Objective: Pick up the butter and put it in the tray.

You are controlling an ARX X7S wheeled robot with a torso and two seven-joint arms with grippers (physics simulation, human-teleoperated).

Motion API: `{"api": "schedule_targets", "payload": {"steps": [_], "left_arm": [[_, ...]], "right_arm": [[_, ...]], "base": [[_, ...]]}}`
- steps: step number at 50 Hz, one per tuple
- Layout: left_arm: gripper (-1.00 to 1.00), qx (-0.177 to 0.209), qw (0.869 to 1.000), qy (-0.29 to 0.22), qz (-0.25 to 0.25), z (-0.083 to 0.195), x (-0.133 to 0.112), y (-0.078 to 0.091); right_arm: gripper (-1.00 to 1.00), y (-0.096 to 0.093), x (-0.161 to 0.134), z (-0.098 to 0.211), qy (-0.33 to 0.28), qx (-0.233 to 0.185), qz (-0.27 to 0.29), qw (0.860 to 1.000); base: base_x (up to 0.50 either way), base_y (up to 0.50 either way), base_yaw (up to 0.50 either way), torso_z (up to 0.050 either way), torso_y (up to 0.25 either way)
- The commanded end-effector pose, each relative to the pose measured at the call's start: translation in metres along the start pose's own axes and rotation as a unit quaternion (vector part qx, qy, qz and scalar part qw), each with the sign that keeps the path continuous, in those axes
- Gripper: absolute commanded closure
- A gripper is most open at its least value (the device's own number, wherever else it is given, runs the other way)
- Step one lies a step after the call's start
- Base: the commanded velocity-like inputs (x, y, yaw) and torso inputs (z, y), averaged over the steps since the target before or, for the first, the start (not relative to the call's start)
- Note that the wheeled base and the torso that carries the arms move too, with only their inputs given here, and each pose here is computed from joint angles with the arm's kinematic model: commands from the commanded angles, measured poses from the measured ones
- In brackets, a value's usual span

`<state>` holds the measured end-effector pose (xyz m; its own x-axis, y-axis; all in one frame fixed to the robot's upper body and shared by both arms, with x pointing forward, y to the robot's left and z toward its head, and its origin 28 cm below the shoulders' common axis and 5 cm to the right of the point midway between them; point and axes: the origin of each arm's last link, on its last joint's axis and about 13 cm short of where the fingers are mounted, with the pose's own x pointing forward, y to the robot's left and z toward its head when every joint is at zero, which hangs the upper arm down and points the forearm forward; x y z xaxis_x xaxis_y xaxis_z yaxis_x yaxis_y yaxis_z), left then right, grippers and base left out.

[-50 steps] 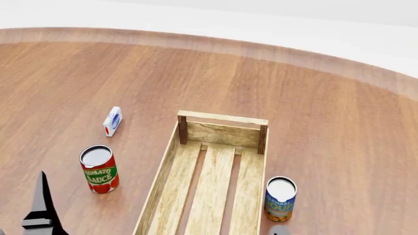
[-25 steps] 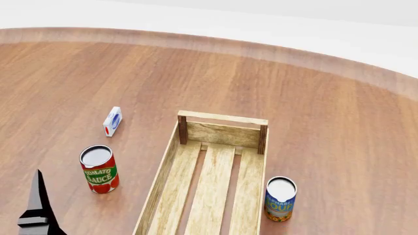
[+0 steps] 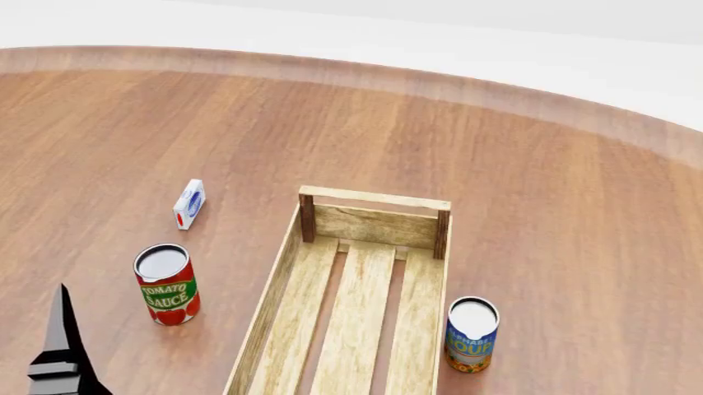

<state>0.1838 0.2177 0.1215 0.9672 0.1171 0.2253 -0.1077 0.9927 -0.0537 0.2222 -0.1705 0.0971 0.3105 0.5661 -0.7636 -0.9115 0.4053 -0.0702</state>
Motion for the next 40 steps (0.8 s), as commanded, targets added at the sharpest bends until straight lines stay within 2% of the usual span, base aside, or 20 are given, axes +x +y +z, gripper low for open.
{"api": "schedule_targets", "payload": {"steps": [1, 26, 27, 40], "left_arm": [[-1.0, -0.016, 1.0, -0.011, -0.012, 0.003, 0.001, 0.001], [-1.0, -0.017, 1.0, -0.012, -0.012, 0.004, 0.001, 0.001], [-1.0, -0.017, 1.0, -0.012, -0.012, 0.004, 0.001, 0.001], [-1.0, -0.017, 1.0, -0.013, -0.014, 0.005, 0.0, 0.0]], "right_arm": [[-1.0, -0.007, 0.012, 0.0, -0.012, -0.003, 0.004, 1.0], [-1.0, 0.008, 0.032, -0.02, 0.008, 0.013, 0.042, 0.999], [1.0, 0.009, 0.031, -0.02, 0.01, 0.015, 0.041, 0.999], [1.0, 0.012, 0.028, -0.025, 0.009, 0.019, 0.027, 0.999]], "base": [[0.0, 0.0, 0.0, 0.0, 0.0], [0.0, 0.0, 0.0, 0.0, 0.0], [0.0, 0.0, 0.0, 0.0, 0.0], [0.0, 0.0, 0.0, 0.0, 0.0]]}}
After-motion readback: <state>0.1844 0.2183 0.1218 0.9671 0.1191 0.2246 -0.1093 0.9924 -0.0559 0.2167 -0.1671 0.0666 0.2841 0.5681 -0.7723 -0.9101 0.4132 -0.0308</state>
